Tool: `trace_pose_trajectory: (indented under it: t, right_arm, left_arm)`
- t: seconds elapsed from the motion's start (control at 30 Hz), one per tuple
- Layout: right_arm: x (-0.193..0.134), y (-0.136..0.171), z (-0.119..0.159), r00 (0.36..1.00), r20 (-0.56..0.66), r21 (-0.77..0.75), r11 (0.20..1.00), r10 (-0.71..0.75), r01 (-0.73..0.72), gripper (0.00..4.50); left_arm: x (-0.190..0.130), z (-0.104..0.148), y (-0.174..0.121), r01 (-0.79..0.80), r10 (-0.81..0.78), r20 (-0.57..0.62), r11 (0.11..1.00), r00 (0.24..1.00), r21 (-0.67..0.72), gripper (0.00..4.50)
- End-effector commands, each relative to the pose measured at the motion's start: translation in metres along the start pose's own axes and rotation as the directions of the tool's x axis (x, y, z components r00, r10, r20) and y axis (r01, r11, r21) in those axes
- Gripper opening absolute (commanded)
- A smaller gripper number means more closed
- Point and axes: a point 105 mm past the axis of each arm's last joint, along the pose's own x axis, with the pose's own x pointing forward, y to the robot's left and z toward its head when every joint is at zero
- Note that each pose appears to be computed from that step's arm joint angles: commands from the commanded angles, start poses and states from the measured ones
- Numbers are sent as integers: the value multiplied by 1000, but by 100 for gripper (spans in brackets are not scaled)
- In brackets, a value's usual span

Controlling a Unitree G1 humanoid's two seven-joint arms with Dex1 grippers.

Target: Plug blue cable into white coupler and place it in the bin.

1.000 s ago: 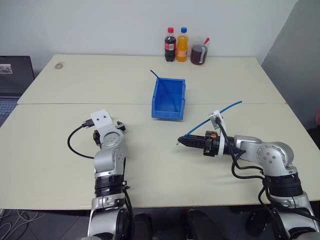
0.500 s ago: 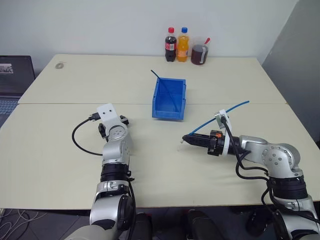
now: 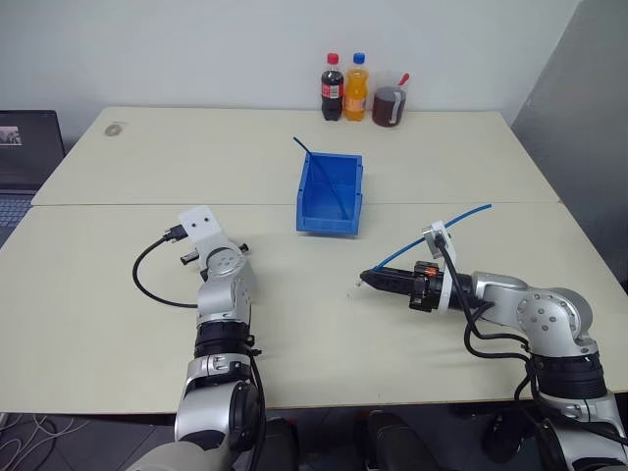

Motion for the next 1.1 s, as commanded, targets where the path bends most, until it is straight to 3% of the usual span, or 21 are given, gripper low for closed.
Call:
trace_pose_trajectory:
  t: [0.03,0.2,0.27,0.37,0.47,0.53,0.6,0.63,0.73,0.87,1.1]
  right_arm:
    - [-2,7,6,1000,26,-27,999,18,-18,19]
    - [-1,7,6,1000,24,-31,999,17,-16,19]
    - [-3,7,9,999,30,-43,999,11,-10,19]
    - [-8,4,16,999,48,-65,998,-6,9,19]
    - [-9,2,24,998,61,-99,995,-17,23,19]
    - [-4,5,30,999,27,-224,974,-26,31,19]
    - [4,13,36,1000,-5,-327,945,-5,3,19]
    - [7,17,40,1000,-5,-345,939,11,-12,19]
    - [18,27,47,998,-32,-426,903,54,-62,19]
    - [29,35,43,989,-123,-545,827,87,-140,19]
    - [33,19,12,959,-280,-654,725,35,-217,19]
  left_arm:
    - [1,13,5,-19,19,50,1000,999,-4,76]
    - [2,8,3,60,-61,27,998,998,26,76]
    - [4,2,11,197,-200,3,971,980,138,76]
    - [-1,7,14,436,-491,14,785,871,440,76]
    - [-34,8,-9,696,-784,-64,507,618,508,76]
    - [-78,0,-25,846,-933,-183,184,311,500,76]
    - [-117,-11,-32,875,-957,-287,-101,44,473,76]
    - [-131,-17,-34,870,-945,-324,-199,-48,451,76]
    - [-155,-33,-35,820,-883,-411,-401,-227,408,76]
    - [-165,-56,-42,758,-804,-484,-542,-344,362,76]
    - [-157,-64,-53,732,-782,-492,-582,-383,355,76]
